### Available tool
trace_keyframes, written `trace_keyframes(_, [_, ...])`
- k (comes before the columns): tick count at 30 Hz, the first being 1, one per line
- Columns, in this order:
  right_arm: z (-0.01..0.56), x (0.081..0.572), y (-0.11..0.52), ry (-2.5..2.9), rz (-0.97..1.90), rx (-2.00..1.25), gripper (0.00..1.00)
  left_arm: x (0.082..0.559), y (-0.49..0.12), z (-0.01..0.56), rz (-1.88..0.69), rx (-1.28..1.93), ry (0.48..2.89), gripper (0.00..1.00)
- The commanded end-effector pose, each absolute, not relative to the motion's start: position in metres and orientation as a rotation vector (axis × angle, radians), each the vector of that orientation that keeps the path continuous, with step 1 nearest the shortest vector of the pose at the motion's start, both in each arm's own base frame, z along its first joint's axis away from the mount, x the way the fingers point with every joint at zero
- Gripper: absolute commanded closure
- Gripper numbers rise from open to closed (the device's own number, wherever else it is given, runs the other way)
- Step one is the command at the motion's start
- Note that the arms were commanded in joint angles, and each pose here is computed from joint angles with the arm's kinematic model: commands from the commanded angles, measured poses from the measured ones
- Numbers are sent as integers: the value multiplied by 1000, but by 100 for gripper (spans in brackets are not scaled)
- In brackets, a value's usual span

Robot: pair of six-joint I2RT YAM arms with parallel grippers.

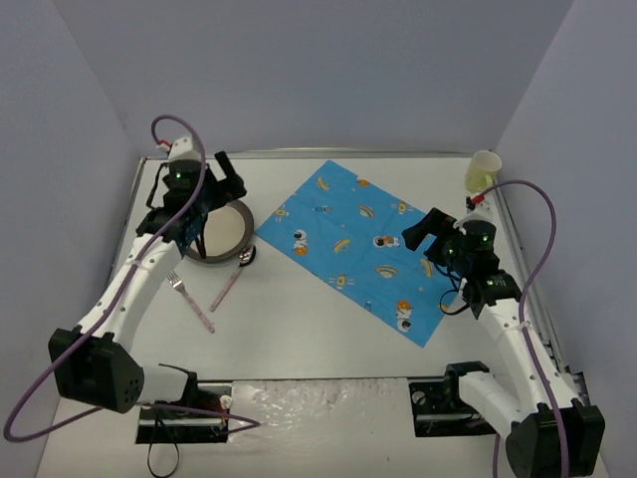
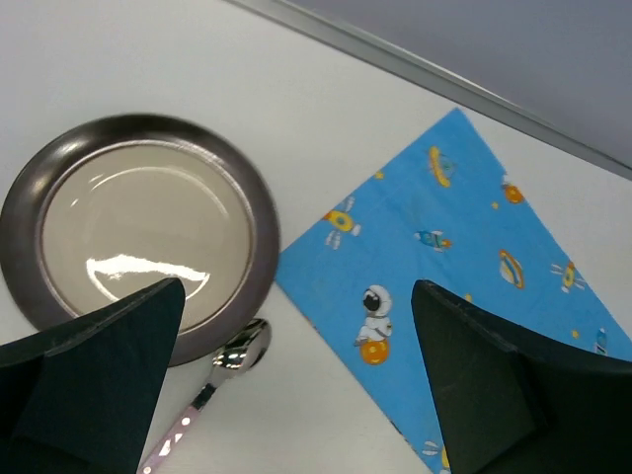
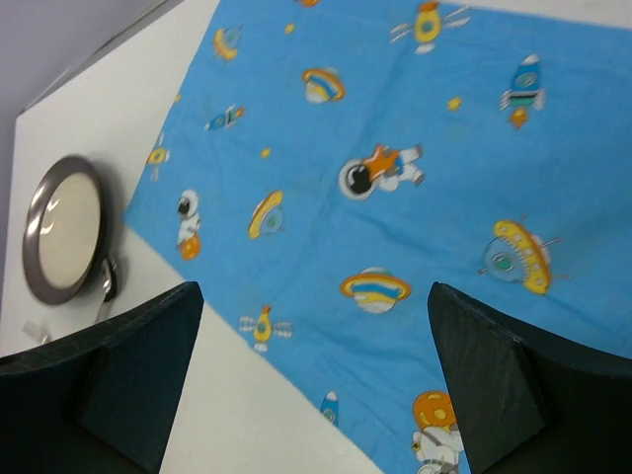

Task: Set the dinner table for one person

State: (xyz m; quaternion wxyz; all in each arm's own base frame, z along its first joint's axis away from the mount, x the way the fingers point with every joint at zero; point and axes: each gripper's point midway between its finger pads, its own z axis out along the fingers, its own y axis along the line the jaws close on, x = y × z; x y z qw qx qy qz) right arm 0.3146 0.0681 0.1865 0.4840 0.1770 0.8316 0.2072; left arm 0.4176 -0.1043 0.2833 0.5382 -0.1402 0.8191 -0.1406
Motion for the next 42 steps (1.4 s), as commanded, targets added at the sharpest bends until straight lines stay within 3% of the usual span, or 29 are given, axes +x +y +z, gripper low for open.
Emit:
trace_keyframes(1, [220, 305, 114, 1872, 779, 202, 5, 381, -64, 245, -397, -530, 1937, 3])
trace_keyframes(9, [211, 289, 142, 1868, 902, 110, 5, 325, 5, 180, -432, -834, 1851, 3])
trace_keyframes(18, [205, 281, 148, 1878, 910, 84, 5, 361, 20, 132, -685, -969, 1838, 9])
trace_keyframes(35, [195, 284, 146, 1904, 881, 88, 5, 403, 27, 80, -696, -1075, 1913, 19])
trace_keyframes(42, [195, 284, 147, 1906, 877, 90, 5, 410, 14, 62, -731, -1090, 1938, 35])
